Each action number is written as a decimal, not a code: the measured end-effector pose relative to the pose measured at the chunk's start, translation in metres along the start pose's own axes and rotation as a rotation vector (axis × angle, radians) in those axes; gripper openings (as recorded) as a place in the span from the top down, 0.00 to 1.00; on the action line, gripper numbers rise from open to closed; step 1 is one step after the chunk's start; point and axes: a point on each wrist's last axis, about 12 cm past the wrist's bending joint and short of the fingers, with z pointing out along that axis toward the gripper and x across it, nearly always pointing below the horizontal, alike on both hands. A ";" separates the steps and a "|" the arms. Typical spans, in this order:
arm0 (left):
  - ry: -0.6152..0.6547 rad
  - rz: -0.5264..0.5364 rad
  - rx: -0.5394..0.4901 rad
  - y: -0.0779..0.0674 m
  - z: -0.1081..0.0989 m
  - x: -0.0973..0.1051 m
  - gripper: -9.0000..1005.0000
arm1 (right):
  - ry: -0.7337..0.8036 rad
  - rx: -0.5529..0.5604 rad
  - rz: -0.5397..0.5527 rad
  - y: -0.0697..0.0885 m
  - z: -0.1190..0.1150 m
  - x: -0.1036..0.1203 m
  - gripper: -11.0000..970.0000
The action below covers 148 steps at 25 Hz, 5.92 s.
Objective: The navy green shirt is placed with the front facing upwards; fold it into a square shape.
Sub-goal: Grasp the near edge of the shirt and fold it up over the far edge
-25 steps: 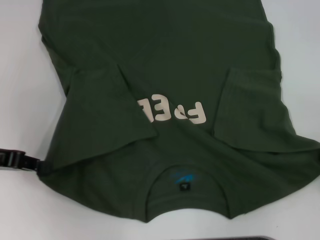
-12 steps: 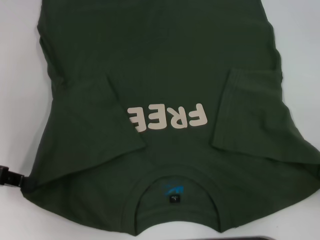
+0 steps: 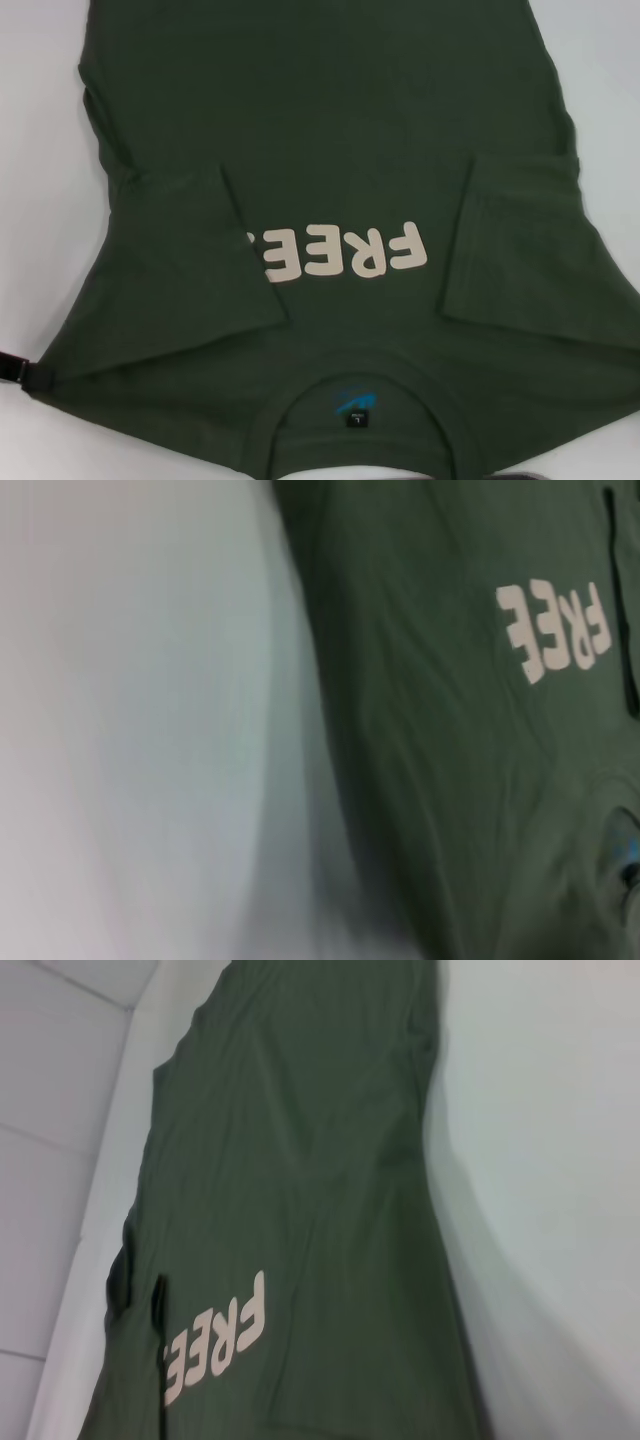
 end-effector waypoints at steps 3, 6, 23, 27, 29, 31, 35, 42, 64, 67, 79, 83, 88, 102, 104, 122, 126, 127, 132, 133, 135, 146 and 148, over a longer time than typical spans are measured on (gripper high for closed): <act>0.014 -0.006 -0.009 0.001 0.000 0.002 0.97 | -0.010 0.005 0.008 -0.001 -0.004 0.002 0.99; 0.017 -0.009 -0.009 0.002 0.000 0.003 0.97 | -0.012 0.003 0.012 -0.001 -0.006 0.004 0.99; 0.022 0.049 0.053 -0.009 0.010 -0.004 0.97 | 0.004 -0.073 -0.044 0.011 0.013 -0.023 0.99; 0.029 0.082 0.079 -0.016 0.015 -0.012 0.97 | 0.009 -0.088 -0.062 0.015 0.017 -0.031 0.99; 0.020 0.097 0.093 -0.020 0.017 -0.017 0.97 | 0.011 -0.091 -0.070 0.016 0.019 -0.035 0.99; -0.002 0.120 0.116 -0.025 0.019 -0.023 0.97 | 0.011 -0.096 -0.080 0.017 0.020 -0.039 0.99; -0.054 0.183 0.155 -0.036 0.019 -0.041 0.97 | 0.013 -0.119 -0.112 0.024 0.031 -0.056 0.99; -0.196 0.258 0.199 -0.055 0.019 -0.078 0.97 | 0.026 -0.143 -0.164 0.038 0.055 -0.084 0.99; -0.451 0.421 0.160 -0.114 0.023 -0.176 0.97 | 0.036 -0.091 -0.391 0.108 0.142 -0.191 0.99; -0.491 0.426 0.153 -0.117 0.018 -0.184 0.97 | 0.027 -0.068 -0.416 0.113 0.148 -0.200 0.99; -0.670 0.395 0.071 -0.117 -0.004 -0.209 0.97 | -0.020 0.027 -0.469 0.131 0.168 -0.229 0.99; -0.706 0.375 0.040 -0.112 -0.006 -0.212 0.97 | -0.032 0.044 -0.473 0.134 0.171 -0.234 0.99; -0.749 0.353 0.008 -0.108 -0.008 -0.216 0.97 | -0.059 0.068 -0.477 0.139 0.172 -0.243 0.99; -0.843 0.293 -0.055 -0.094 -0.002 -0.217 0.97 | -0.129 0.080 -0.506 0.152 0.182 -0.256 0.99; -0.859 0.281 -0.060 -0.091 -0.002 -0.216 0.97 | -0.134 0.084 -0.513 0.154 0.186 -0.257 0.99; -0.918 0.218 -0.122 -0.074 0.010 -0.210 0.97 | -0.142 0.144 -0.551 0.157 0.204 -0.255 0.99; -0.920 0.214 -0.133 -0.073 0.016 -0.209 0.97 | -0.146 0.155 -0.554 0.155 0.208 -0.251 0.99; -0.922 0.211 -0.136 -0.072 0.018 -0.209 0.97 | -0.147 0.158 -0.554 0.154 0.209 -0.250 0.99; -0.924 0.214 -0.147 -0.071 0.023 -0.208 0.97 | -0.149 0.167 -0.560 0.154 0.215 -0.245 0.99; -0.927 0.213 -0.150 -0.071 0.023 -0.208 0.97 | -0.149 0.167 -0.560 0.154 0.216 -0.245 0.99; -0.933 0.211 -0.153 -0.070 0.023 -0.208 0.97 | -0.150 0.168 -0.559 0.154 0.217 -0.245 0.99; -0.928 0.204 -0.138 -0.071 0.033 -0.205 0.95 | -0.150 0.175 -0.571 0.155 0.222 -0.242 0.95; -0.930 0.209 -0.134 -0.072 0.037 -0.204 0.95 | -0.147 0.178 -0.576 0.155 0.223 -0.242 0.93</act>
